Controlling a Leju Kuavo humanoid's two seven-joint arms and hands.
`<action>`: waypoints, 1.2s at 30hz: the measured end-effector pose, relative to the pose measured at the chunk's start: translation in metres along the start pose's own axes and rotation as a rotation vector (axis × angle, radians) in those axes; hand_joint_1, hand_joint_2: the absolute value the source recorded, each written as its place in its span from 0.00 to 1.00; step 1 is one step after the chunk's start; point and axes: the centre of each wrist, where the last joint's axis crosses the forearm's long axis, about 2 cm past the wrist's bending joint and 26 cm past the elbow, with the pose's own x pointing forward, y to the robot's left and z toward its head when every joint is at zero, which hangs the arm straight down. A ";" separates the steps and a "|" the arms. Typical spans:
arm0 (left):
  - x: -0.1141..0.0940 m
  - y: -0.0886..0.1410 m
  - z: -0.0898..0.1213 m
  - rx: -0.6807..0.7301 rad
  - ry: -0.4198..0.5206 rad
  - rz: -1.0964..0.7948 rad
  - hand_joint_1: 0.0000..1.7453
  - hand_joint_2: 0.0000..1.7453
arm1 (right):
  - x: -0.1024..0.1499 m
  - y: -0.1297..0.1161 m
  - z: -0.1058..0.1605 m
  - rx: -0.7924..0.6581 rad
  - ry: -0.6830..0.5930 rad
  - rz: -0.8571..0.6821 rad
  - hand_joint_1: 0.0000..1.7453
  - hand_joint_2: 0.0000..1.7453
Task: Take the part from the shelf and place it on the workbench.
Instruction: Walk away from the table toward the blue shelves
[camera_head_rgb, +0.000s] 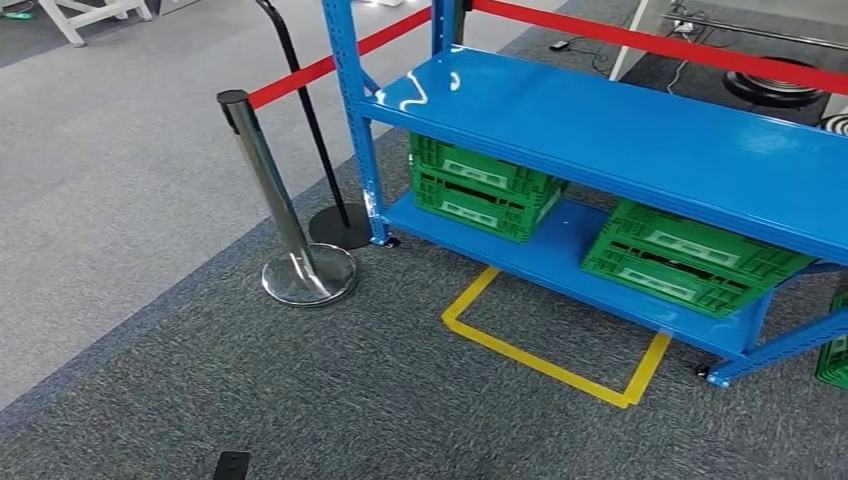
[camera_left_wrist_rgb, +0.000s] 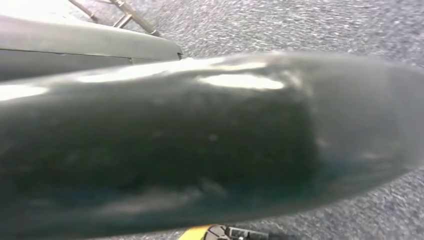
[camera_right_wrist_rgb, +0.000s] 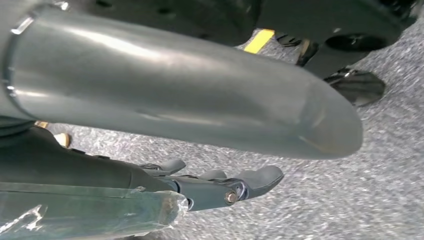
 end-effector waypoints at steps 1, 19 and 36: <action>0.000 0.000 0.000 0.000 -0.002 0.000 0.00 0.00 | 0.000 0.000 0.000 0.000 -0.001 0.000 0.00 0.00; -0.002 0.000 0.001 -0.004 0.000 -0.003 0.00 0.00 | 0.000 0.000 0.000 0.000 0.016 -0.003 0.00 0.00; -0.001 0.000 0.000 -0.008 -0.014 0.053 0.00 0.00 | 0.001 -0.001 0.000 0.001 0.012 -0.004 0.00 0.00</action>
